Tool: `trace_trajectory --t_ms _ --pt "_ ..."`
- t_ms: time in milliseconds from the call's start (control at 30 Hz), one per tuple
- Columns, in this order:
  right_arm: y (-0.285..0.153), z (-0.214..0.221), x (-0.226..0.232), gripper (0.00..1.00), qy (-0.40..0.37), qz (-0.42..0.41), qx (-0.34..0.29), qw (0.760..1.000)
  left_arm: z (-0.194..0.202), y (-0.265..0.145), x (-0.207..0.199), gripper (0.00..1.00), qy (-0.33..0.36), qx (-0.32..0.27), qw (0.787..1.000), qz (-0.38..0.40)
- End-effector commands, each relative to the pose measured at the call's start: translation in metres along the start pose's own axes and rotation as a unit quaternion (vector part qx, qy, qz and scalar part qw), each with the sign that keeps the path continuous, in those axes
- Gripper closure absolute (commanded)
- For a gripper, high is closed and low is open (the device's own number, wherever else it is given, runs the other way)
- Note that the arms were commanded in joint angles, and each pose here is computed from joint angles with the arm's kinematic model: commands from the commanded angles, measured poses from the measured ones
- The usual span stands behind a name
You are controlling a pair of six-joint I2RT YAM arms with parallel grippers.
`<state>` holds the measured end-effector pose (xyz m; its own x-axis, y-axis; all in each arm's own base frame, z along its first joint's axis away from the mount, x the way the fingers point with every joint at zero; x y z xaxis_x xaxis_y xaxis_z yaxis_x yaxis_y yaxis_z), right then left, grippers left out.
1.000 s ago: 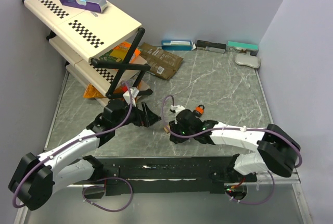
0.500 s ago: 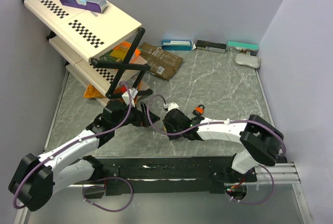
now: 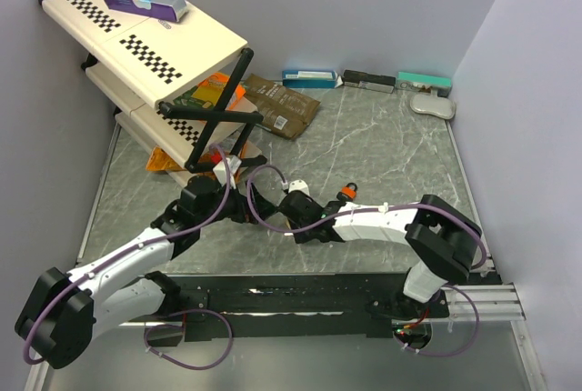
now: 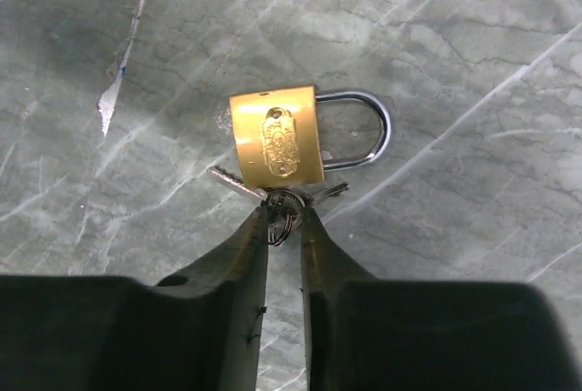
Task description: Unlock with the key
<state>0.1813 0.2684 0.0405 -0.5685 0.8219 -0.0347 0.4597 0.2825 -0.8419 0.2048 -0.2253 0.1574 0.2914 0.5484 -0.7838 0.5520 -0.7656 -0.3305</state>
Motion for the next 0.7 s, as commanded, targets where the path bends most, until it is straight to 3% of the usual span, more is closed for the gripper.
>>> trace_trajectory --t_ms 0,133,667 --pt "0.006 0.000 0.005 0.84 0.012 -0.004 0.014 1.000 -0.001 0.000 -0.004 0.01 0.002 -0.004 1.000 0.016" --pt "0.005 0.000 0.006 1.00 0.025 -0.013 0.014 1.000 0.004 0.001 -0.003 0.01 0.005 0.005 1.000 0.028" --pt "-0.023 -0.011 0.005 1.00 0.097 -0.144 -0.073 0.982 0.019 0.007 -0.004 0.03 0.002 0.036 0.997 0.071"
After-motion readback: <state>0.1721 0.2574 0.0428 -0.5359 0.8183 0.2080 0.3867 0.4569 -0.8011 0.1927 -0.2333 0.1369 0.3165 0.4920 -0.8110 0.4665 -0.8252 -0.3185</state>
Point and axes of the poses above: each gripper's point midway between its finger pads, its own y axis out along the fingers, its own x axis along the line the jaws close on, z = x × y, the point moved 3 cm from there along -y, back along the fingers, and after that the axes turned 12 degrees about -y, right-handed, at the moved point
